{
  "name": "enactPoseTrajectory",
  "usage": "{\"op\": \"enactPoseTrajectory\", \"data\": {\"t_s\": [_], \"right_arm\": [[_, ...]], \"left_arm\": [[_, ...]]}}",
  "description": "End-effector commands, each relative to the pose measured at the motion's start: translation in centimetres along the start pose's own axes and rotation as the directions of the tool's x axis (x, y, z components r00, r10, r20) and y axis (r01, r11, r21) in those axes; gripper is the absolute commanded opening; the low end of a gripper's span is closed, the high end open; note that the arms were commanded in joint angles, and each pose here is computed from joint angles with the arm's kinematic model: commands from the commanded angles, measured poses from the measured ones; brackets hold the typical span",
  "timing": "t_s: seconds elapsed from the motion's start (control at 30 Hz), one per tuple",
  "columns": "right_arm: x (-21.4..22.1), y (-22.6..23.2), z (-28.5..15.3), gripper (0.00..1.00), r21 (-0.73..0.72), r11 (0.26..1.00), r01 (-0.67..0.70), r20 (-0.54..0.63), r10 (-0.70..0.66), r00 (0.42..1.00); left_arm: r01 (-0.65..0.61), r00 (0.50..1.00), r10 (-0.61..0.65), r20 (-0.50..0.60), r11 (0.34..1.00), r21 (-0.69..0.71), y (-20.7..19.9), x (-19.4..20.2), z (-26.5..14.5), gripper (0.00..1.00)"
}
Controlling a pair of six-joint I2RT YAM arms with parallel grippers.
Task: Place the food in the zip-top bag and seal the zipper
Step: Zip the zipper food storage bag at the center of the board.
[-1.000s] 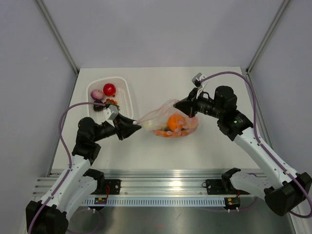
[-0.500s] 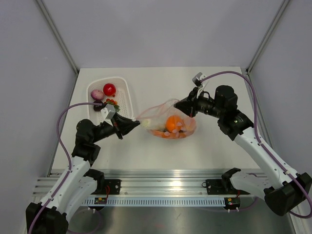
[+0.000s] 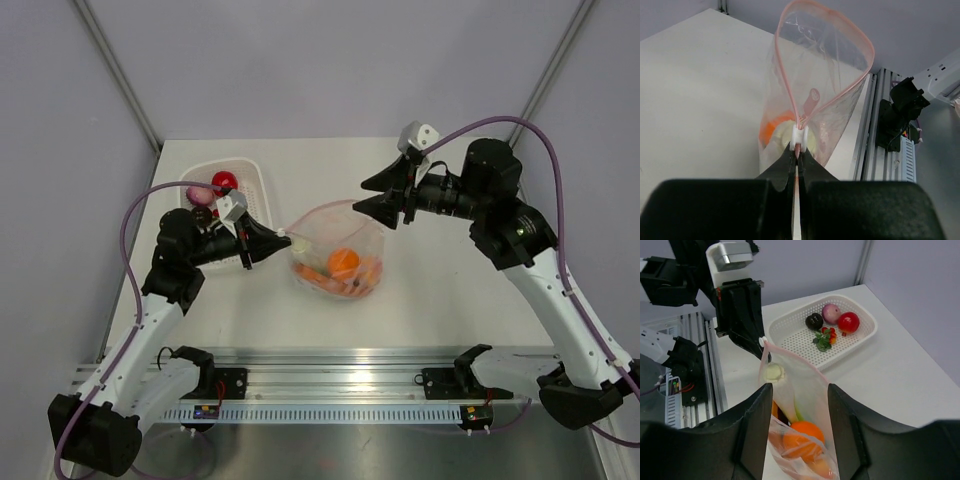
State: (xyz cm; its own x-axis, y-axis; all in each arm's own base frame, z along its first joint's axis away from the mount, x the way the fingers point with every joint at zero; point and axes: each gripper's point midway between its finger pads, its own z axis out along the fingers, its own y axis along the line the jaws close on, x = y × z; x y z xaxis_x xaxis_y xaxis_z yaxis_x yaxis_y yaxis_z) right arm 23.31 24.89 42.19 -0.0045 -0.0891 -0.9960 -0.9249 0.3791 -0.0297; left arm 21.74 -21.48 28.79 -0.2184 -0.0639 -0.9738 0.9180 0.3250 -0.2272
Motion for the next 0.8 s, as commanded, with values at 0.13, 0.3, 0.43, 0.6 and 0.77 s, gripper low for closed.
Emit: {"op": "enactPoseTrajectory", "data": {"t_s": [0.13, 0.3, 0.43, 0.6, 0.77], "right_arm": [[1.9, 5.0, 6.4, 0.54, -0.266, 0.955, 0.132, -0.108, -0.165, 0.980], [2.7, 6.7, 9.3, 0.53, -0.379, 0.916, 0.128, -0.140, -0.194, 0.971], [3.1, 7.1, 10.4, 0.51, -0.425, 0.896, 0.132, -0.147, -0.212, 0.966], [4.9, 7.5, 11.4, 0.51, -0.479, 0.873, 0.093, -0.202, -0.212, 0.956], [5.4, 8.4, 12.0, 0.50, -0.518, 0.853, 0.068, -0.207, -0.202, 0.957]], "left_arm": [[-0.097, 0.994, 0.101, -0.032, 0.989, 0.111, -2.0, -1.5, -0.4, 0.00], [-0.102, 0.993, 0.110, -0.044, 0.984, 0.144, -2.7, -1.5, -0.6, 0.00], [-0.110, 0.992, 0.117, -0.043, 0.983, 0.150, -2.9, -1.8, -0.6, 0.00], [-0.115, 0.992, 0.123, -0.041, 0.981, 0.153, -3.0, -1.9, -0.6, 0.00], [-0.121, 0.991, 0.127, -0.032, 0.981, 0.154, -2.9, -2.1, -0.5, 0.00]]}}
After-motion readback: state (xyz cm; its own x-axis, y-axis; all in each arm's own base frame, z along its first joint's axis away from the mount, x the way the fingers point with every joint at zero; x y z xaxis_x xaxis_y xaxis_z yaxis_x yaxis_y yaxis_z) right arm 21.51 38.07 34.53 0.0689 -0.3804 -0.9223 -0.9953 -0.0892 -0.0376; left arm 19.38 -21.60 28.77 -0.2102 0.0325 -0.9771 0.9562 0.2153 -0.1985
